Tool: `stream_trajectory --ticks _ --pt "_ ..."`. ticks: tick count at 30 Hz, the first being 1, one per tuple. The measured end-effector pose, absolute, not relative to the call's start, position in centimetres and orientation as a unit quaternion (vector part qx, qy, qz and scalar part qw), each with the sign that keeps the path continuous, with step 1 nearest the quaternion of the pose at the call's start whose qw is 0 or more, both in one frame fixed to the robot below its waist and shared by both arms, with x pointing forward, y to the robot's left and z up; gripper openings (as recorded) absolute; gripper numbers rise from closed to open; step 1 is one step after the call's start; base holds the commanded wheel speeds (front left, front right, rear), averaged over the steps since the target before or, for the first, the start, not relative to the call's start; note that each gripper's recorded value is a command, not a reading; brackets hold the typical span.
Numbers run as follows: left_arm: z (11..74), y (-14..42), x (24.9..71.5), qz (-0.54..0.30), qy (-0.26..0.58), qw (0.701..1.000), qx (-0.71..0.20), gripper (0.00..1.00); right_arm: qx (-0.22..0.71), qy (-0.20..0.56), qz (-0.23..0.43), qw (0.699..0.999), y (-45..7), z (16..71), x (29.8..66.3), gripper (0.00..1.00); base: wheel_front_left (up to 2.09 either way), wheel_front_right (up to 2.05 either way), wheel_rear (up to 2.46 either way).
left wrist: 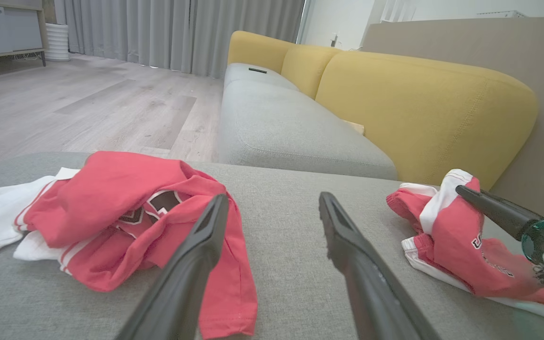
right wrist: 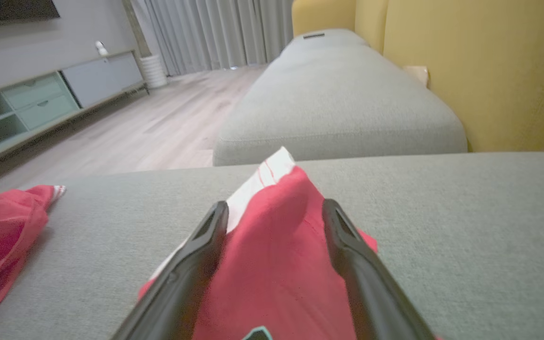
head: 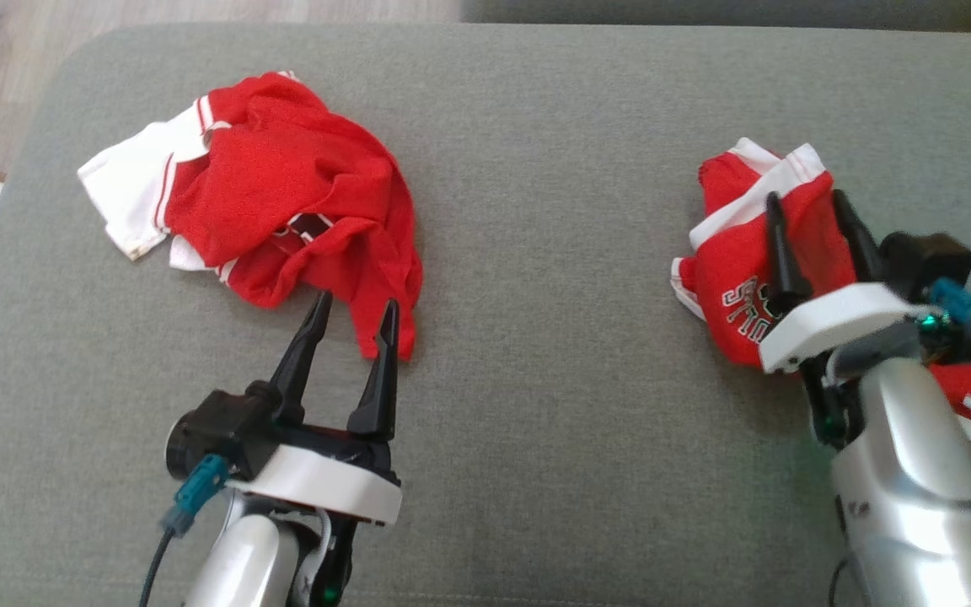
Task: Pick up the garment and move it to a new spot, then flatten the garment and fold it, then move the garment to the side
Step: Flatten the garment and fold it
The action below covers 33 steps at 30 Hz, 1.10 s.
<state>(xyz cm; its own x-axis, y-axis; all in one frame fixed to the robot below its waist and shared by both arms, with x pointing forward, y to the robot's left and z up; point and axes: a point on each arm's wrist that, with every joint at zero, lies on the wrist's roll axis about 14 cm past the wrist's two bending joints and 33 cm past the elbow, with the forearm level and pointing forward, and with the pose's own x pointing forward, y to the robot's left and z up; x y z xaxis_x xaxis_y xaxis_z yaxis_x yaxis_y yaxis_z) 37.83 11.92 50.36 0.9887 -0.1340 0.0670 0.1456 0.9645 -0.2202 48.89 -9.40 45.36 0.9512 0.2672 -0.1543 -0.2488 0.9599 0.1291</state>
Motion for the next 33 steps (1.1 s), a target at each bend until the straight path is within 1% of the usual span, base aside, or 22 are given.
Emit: stream_trajectory --ticks 3,8,9,10,13,17,21,26,30,33 --pt "50.2 12.3 37.9 -0.065 -0.024 0.991 -0.111 1.0 0.054 0.111 0.12 0.985 -9.9 44.4 49.7 1.0 0.0 0.0 0.0" --pt "50.5 12.6 38.5 -0.061 -0.029 0.992 -0.111 1.0 0.052 0.139 0.13 0.98 -8.9 43.2 50.5 1.0 0.0 0.0 0.0" --pt "50.4 12.6 38.5 -0.06 -0.028 0.991 -0.113 1.0 0.052 0.145 0.133 0.979 -8.6 43.0 50.5 0.62 0.0 0.0 0.0" --pt "50.4 12.6 38.5 -0.06 -0.027 0.991 -0.113 1.0 0.055 0.147 0.136 0.978 -8.4 43.0 50.6 0.0 0.0 0.0 0.0" --pt "50.4 12.5 38.5 -0.06 -0.027 0.991 -0.113 1.0 0.053 0.133 0.158 0.977 -7.0 43.7 50.7 0.0 0.0 0.0 0.0" --pt "50.7 12.3 38.5 -0.064 -0.031 0.991 -0.113 1.0 0.057 0.086 0.204 0.974 -4.2 46.4 50.5 0.0 0.0 0.0 0.0" --pt "51.3 12.1 38.3 -0.069 -0.039 0.991 -0.112 1.0 0.066 0.01 0.265 0.962 -0.4 51.8 50.1 0.0 0.0 0.0 0.0" --pt "52.1 11.9 37.8 -0.072 -0.051 0.99 -0.112 1.0 0.088 -0.088 0.334 0.934 3.6 59.5 48.4 0.0 0.0 0.0 0.0" --pt "52.3 11.8 37.4 -0.074 -0.053 0.989 -0.113 1.0 0.098 -0.131 0.342 0.925 3.9 62.8 47.8 0.0 0.0 0.0 0.0" --pt "52.1 11.8 37.3 -0.074 -0.051 0.989 -0.115 1.0 0.095 -0.143 0.31 0.935 1.7 63.5 48.9 0.0 0.0 0.0 0.0"
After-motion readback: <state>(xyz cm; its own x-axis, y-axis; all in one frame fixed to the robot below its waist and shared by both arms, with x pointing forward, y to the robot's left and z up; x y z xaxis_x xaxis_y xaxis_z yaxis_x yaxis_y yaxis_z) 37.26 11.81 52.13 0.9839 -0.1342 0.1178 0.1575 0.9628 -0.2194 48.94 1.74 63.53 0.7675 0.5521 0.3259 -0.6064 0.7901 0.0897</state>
